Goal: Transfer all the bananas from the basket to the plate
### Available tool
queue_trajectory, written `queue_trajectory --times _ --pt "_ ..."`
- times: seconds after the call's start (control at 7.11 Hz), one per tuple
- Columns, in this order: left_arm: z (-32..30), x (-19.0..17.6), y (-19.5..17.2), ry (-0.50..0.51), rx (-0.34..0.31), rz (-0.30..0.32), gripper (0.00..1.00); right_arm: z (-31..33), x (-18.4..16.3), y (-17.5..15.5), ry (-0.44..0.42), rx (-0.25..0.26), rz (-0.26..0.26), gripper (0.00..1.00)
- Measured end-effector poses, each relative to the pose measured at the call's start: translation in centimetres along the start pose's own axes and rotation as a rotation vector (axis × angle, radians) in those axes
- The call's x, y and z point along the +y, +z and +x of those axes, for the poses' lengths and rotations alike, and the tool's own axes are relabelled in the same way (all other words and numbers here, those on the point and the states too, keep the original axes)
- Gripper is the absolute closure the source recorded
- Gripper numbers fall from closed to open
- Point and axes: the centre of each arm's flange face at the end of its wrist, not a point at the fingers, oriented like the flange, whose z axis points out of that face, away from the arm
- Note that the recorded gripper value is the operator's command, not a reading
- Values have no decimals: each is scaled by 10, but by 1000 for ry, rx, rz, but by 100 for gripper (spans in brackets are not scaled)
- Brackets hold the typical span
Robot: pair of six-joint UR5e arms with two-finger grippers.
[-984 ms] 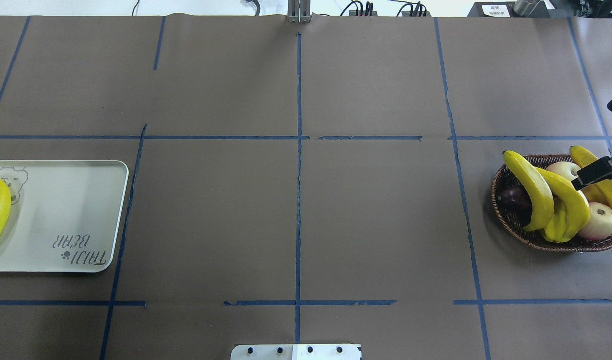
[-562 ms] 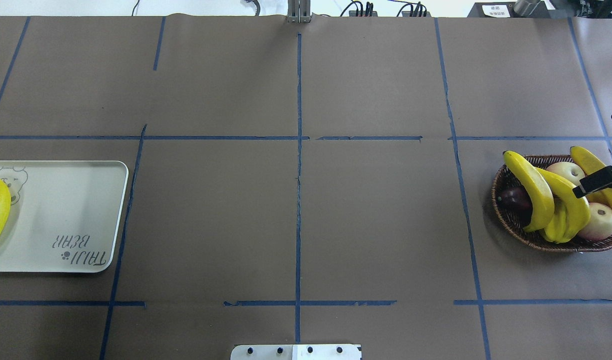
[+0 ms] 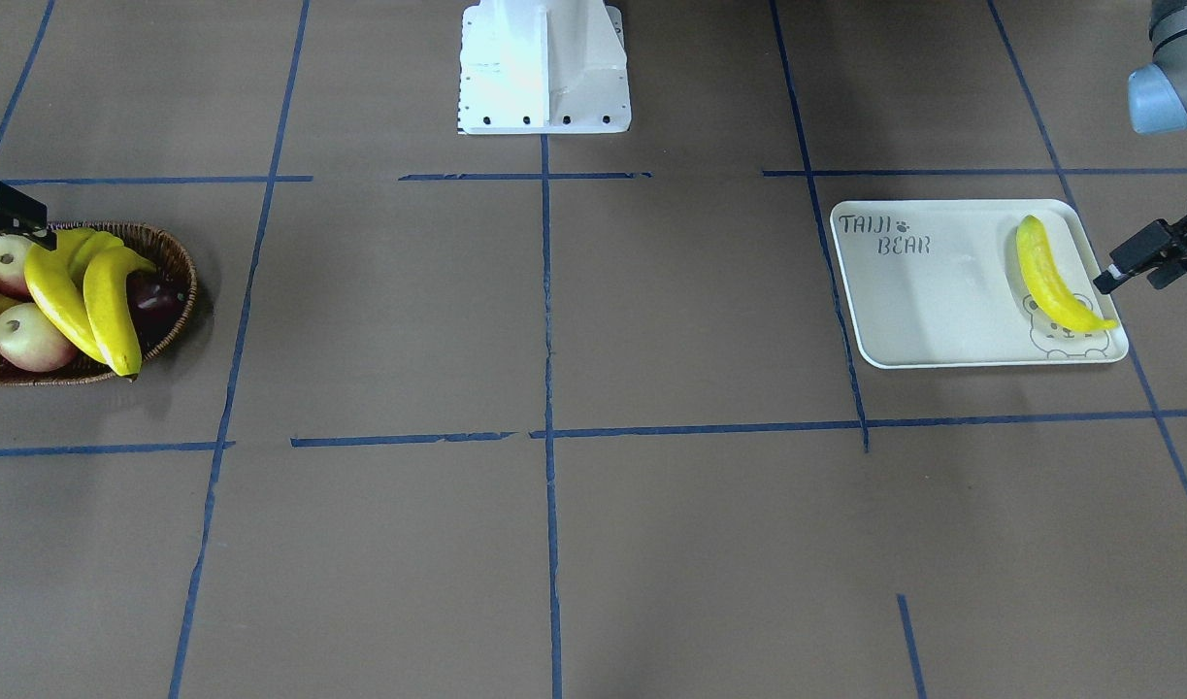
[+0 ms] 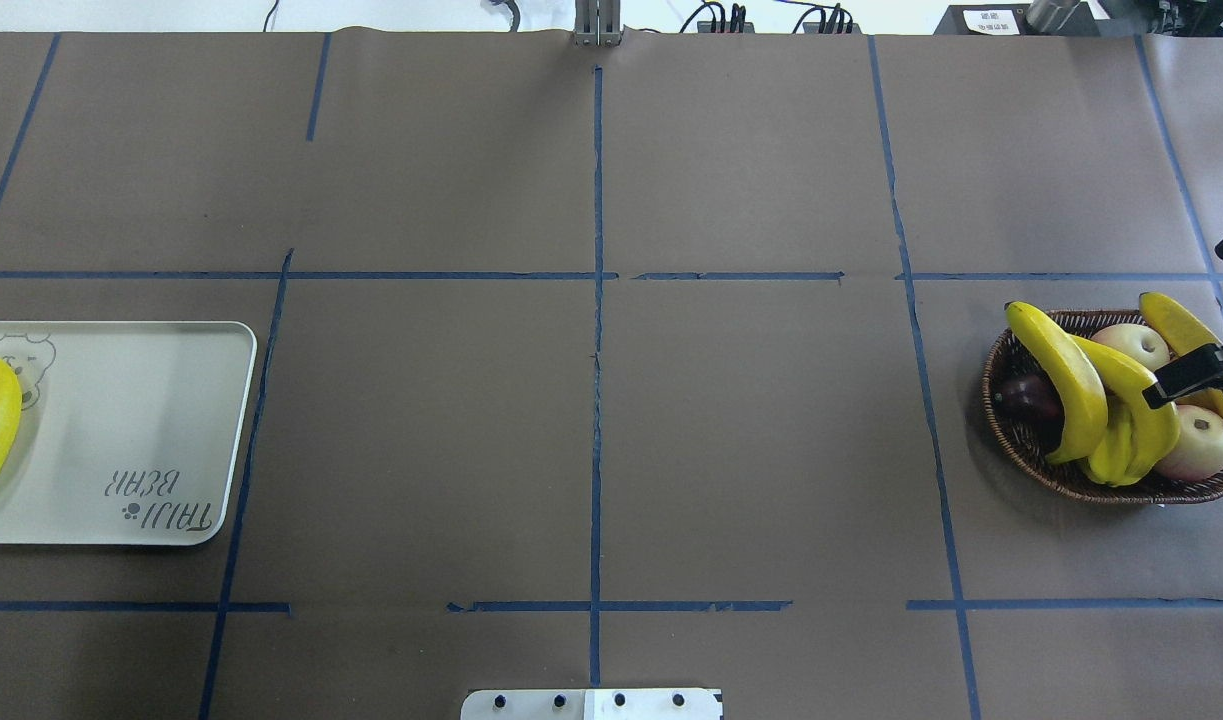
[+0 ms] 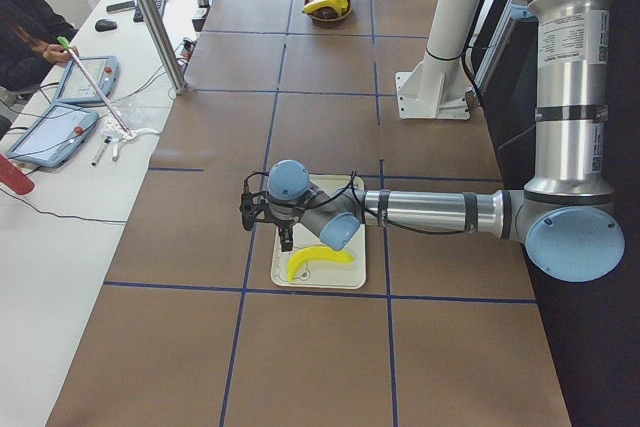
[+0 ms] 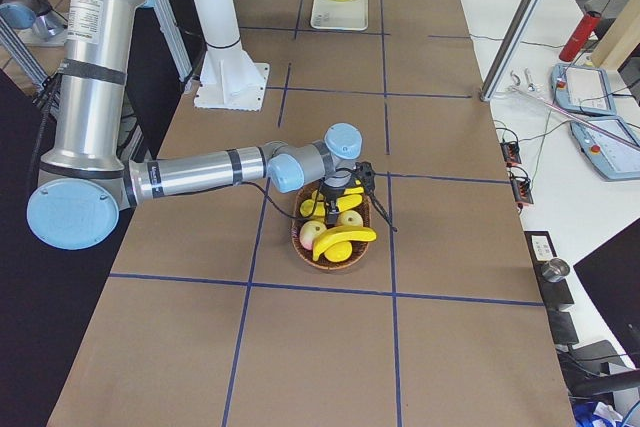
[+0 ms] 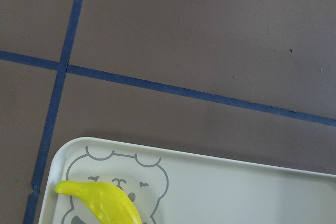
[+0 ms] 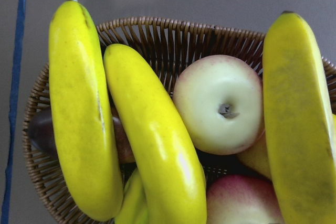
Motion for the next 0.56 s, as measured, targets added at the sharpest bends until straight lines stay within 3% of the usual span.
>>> queue_trajectory --times 0.56 --pt "2 -1 -1 3 2 2 0 -7 2 12 -10 0 -26 0"
